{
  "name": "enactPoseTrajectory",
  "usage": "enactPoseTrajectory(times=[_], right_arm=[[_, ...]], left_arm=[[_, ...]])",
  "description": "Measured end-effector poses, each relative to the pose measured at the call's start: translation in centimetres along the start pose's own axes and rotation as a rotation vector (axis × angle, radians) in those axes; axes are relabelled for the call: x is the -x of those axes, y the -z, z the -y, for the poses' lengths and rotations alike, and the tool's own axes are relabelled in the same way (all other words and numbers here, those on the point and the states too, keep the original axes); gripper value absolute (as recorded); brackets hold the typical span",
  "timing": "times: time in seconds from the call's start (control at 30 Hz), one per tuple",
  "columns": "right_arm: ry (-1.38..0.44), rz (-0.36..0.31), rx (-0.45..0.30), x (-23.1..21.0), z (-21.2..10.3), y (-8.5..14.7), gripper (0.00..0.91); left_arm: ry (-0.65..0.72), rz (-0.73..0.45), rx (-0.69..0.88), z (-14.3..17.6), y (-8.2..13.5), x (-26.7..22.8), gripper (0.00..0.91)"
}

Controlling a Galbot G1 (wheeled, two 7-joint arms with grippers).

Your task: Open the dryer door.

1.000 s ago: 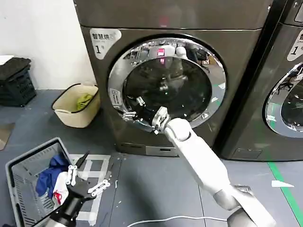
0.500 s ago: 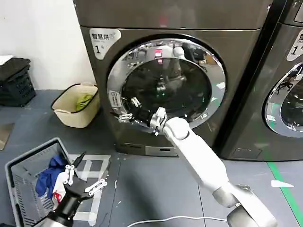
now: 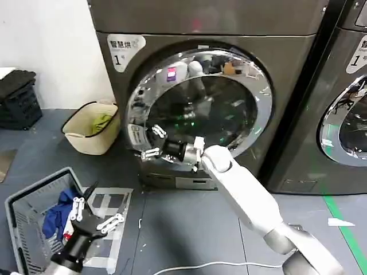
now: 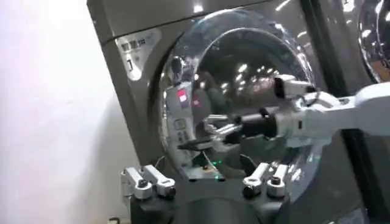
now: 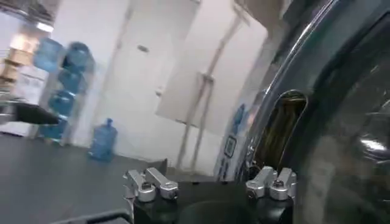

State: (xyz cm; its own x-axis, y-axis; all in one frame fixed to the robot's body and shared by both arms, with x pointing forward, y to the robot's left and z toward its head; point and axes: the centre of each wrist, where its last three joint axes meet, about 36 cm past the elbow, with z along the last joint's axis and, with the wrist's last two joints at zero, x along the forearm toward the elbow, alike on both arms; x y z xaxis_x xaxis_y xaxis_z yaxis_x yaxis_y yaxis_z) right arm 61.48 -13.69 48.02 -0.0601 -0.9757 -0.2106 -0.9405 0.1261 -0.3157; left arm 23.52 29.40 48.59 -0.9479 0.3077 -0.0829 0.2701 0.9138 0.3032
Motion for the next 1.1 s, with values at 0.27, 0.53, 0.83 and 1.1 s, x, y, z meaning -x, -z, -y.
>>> enactPoseTrajectory(times=[0.27,0.53,0.83,1.1], right_arm=[[0.102,0.035,-0.02,-3.8,-0.5,2.4,0.907],[0.197,0.043,-0.002,-7.1,-1.7,4.6,0.907],[0.287,0.016,-0.009,-9.9,-3.2,6.4,0.907],[0.33,-0.025,-0.003,-13.1,-5.6,7.5,0.907]], left_arm=[[-0.007,0.001,-0.011,-2.2,-0.8,0.4,0.907],[-0.015,-0.004,-0.022,-4.1,-1.3,0.7,0.907],[-0.035,-0.006,0.016,-5.5,-1.6,1.3,0.907],[-0.048,-0.007,0.025,-6.8,-2.0,2.5,0.907]])
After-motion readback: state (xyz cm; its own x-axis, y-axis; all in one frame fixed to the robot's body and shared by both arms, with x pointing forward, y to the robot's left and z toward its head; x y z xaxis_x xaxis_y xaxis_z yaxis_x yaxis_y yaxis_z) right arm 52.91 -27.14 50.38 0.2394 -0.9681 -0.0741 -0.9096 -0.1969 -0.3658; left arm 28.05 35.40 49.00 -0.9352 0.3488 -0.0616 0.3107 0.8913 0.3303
